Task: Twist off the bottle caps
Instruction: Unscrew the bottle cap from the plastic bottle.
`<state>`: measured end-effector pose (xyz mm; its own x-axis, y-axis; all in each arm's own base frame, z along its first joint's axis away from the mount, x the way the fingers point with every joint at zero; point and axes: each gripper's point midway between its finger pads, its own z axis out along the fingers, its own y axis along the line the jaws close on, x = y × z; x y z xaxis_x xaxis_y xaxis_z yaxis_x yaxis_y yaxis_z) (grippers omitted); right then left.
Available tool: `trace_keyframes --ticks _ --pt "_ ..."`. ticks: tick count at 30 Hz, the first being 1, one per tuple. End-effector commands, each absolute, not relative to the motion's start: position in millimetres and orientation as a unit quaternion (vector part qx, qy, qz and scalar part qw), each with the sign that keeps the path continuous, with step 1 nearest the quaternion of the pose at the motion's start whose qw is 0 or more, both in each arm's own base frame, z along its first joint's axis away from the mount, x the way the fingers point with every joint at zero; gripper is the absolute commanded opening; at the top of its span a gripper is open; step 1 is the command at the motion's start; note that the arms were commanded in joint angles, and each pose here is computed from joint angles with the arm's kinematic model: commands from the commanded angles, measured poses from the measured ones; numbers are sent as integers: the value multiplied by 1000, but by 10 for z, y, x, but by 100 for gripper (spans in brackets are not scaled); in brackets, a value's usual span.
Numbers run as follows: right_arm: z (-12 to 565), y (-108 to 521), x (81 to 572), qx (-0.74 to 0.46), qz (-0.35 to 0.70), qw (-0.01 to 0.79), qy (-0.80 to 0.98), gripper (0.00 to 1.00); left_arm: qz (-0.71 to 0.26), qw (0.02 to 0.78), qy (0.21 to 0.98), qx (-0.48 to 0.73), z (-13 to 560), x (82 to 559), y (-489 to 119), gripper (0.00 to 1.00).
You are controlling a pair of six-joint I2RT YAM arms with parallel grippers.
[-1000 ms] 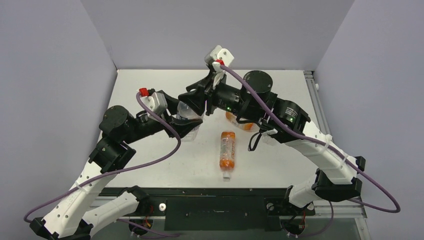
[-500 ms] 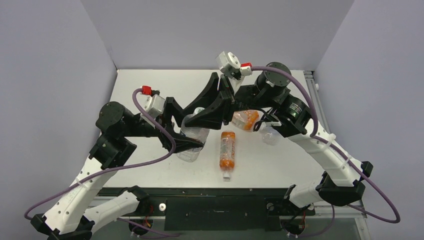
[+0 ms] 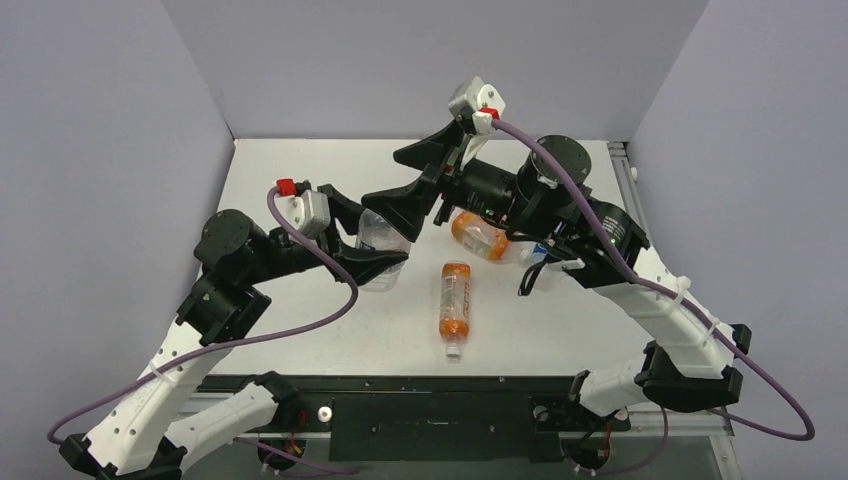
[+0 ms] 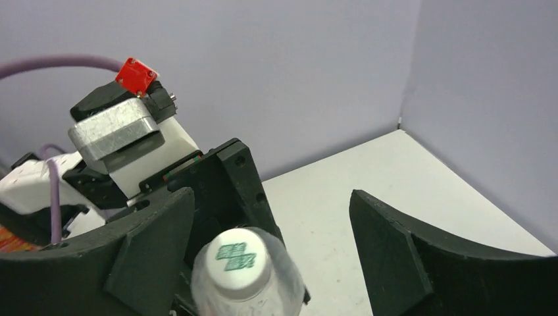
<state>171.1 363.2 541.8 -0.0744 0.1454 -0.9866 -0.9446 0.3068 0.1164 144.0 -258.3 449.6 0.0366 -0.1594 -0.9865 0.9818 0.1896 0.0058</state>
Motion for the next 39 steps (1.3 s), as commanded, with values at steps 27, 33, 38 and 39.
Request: trace_keyframes --ticks 27,33,38,39 --pt "5339 3695 2037 -266 384 601 648 25 -348 697 524 344 4592 1965 -2292 0" --pt "5496 3521 1997 -291 392 616 619 0 -380 684 520 343 4648 1865 -2334 0" --pt "5742 3452 1449 -413 507 575 492 0 -458 633 494 381 4647 1514 -2465 0" --pt "5794 3408 1331 -427 522 569 470 0 -470 627 485 388 4671 1450 -2479 0"
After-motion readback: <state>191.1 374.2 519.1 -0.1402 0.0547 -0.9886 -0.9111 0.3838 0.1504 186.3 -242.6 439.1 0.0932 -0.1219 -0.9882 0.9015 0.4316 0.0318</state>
